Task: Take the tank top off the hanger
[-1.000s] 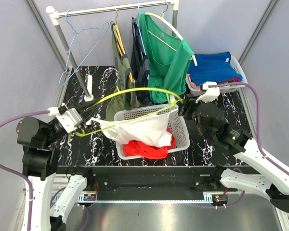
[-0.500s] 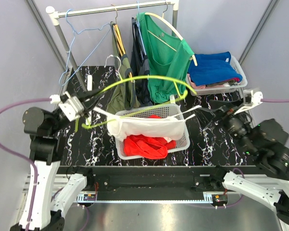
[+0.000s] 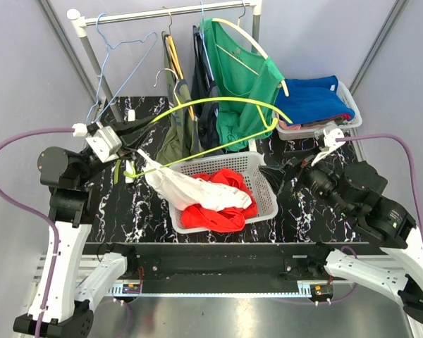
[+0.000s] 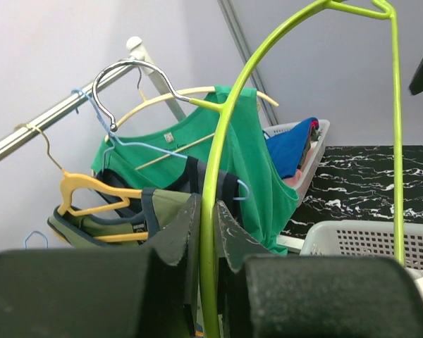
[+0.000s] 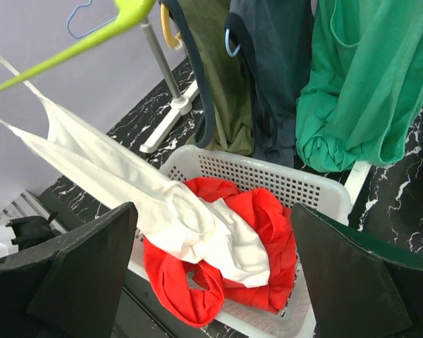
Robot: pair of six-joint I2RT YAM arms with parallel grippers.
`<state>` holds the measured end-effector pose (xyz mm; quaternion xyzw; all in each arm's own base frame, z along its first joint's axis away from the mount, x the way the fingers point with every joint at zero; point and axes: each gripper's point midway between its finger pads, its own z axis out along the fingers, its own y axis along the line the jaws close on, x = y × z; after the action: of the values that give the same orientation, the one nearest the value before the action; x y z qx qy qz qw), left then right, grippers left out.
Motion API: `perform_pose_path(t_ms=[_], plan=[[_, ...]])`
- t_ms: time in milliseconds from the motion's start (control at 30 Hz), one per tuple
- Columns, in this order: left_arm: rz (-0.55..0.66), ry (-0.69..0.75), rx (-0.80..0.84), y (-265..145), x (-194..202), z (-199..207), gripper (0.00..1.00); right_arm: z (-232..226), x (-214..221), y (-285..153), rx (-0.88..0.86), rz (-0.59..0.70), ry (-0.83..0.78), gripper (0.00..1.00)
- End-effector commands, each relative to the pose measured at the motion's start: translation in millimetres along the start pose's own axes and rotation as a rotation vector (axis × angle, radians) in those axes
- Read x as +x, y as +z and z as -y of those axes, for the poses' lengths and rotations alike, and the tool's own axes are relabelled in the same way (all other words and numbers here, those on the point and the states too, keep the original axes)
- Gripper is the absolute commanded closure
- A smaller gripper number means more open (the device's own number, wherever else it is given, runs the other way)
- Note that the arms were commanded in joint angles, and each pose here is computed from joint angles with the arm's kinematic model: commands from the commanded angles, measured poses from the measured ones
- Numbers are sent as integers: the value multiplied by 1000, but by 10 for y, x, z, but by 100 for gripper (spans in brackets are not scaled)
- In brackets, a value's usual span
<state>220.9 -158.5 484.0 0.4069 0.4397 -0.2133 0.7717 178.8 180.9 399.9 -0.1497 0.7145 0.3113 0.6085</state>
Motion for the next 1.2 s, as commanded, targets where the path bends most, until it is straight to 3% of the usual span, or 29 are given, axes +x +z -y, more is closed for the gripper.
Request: perform_pose_path(t_ms=[0, 200, 400, 633, 833, 1167], plan=[[105, 93, 29, 14, -407, 33, 94, -179, -528, -120, -75, 126, -44, 0], [101, 250, 104, 14, -218, 205, 98, -414, -1138, -588, -206, 251, -115, 0], [61, 505, 101, 5, 200, 280, 100, -570, -1261, -1038, -337, 302, -115, 0], [162, 742, 186, 116, 80, 553, 100, -635, -910, -575, -345, 144, -184, 0], [207, 790, 219, 164, -105, 653, 100, -661, -511, -128, -350, -20, -258, 1], [220, 774, 232, 136, -180, 714, 100, -672, -291, 28, -368, -93, -287, 5]])
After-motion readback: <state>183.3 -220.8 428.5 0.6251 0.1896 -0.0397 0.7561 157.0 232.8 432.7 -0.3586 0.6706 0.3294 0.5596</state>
